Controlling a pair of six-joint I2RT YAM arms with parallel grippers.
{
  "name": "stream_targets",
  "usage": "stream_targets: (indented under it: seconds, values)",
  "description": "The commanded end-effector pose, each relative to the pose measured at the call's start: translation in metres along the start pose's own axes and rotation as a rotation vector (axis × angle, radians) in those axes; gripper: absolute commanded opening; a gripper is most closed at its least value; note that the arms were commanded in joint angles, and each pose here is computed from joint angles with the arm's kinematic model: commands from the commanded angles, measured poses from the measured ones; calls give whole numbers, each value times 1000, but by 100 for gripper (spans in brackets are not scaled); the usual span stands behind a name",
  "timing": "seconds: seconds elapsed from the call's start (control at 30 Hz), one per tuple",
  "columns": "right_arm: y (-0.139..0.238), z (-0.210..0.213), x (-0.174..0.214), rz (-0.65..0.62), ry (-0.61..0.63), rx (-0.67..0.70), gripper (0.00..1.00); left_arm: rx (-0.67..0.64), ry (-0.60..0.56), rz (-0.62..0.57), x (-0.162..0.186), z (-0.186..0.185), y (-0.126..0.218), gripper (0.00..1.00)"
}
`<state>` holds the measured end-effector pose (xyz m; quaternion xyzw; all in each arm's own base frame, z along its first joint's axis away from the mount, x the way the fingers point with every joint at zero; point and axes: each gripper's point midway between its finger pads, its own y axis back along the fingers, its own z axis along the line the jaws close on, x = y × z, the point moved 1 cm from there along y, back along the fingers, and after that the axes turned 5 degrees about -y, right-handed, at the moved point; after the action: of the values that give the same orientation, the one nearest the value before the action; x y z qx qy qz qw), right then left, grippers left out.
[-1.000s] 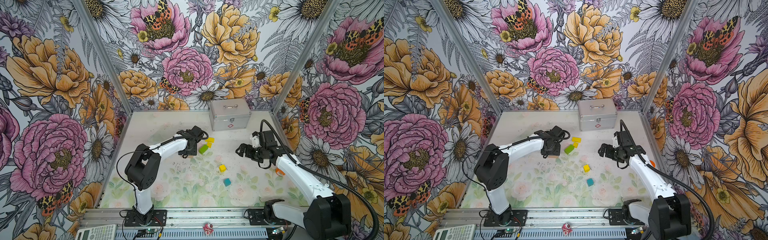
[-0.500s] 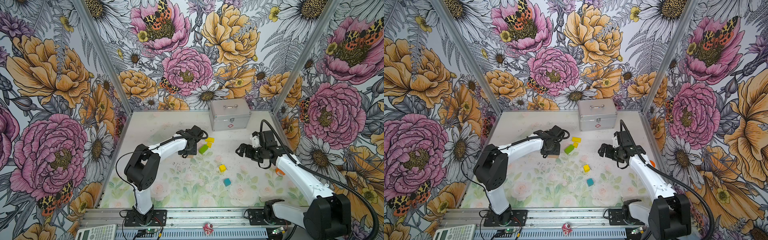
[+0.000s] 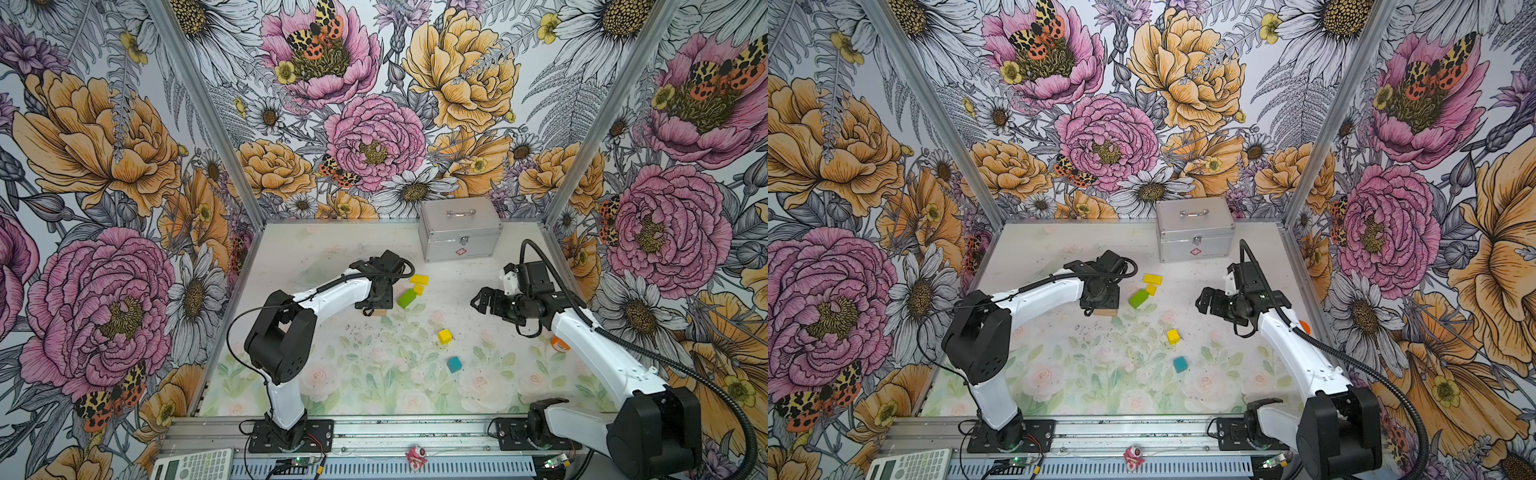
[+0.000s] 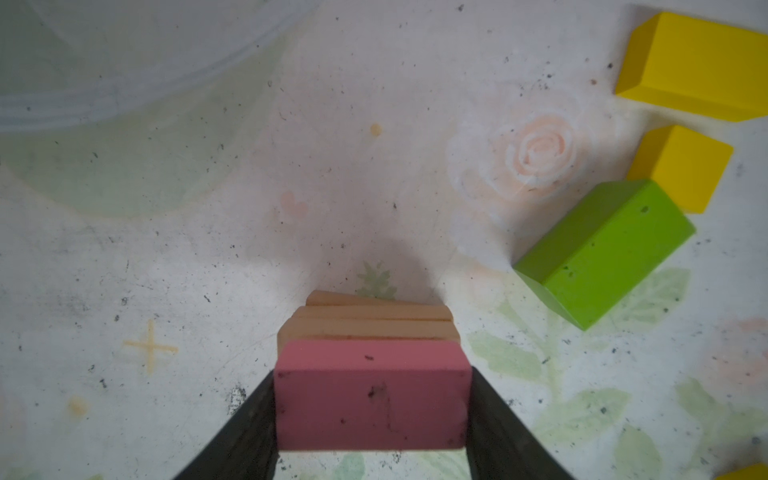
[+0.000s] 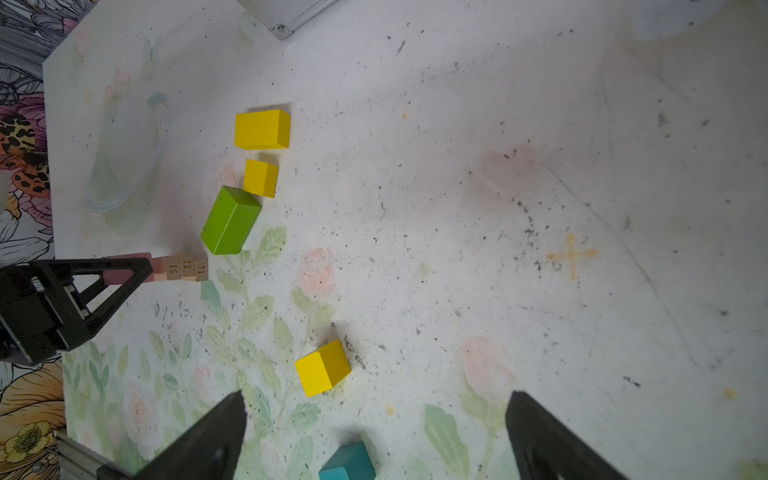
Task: Build the wood block tower
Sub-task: 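Lower the held pink block onto the top of the wooden bar stack, then open the left gripper to release the pink block on the stack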
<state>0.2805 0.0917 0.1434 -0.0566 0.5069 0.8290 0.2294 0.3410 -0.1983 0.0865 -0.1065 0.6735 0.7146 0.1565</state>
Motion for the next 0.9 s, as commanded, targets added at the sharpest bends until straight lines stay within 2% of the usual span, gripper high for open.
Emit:
stream_targets:
  seconds: [0.0,0.7,0.87]
  values:
    - [0,3,-6,-19,22,-20,100,21,39,-33,-4,2,4,66]
    - [0,3,-6,-21,23,-20,100,62,68,-61,-8,2,8,70]
    - [-1,3,-5,-14,22,-22,100,75,72,-88,-13,2,18,77]
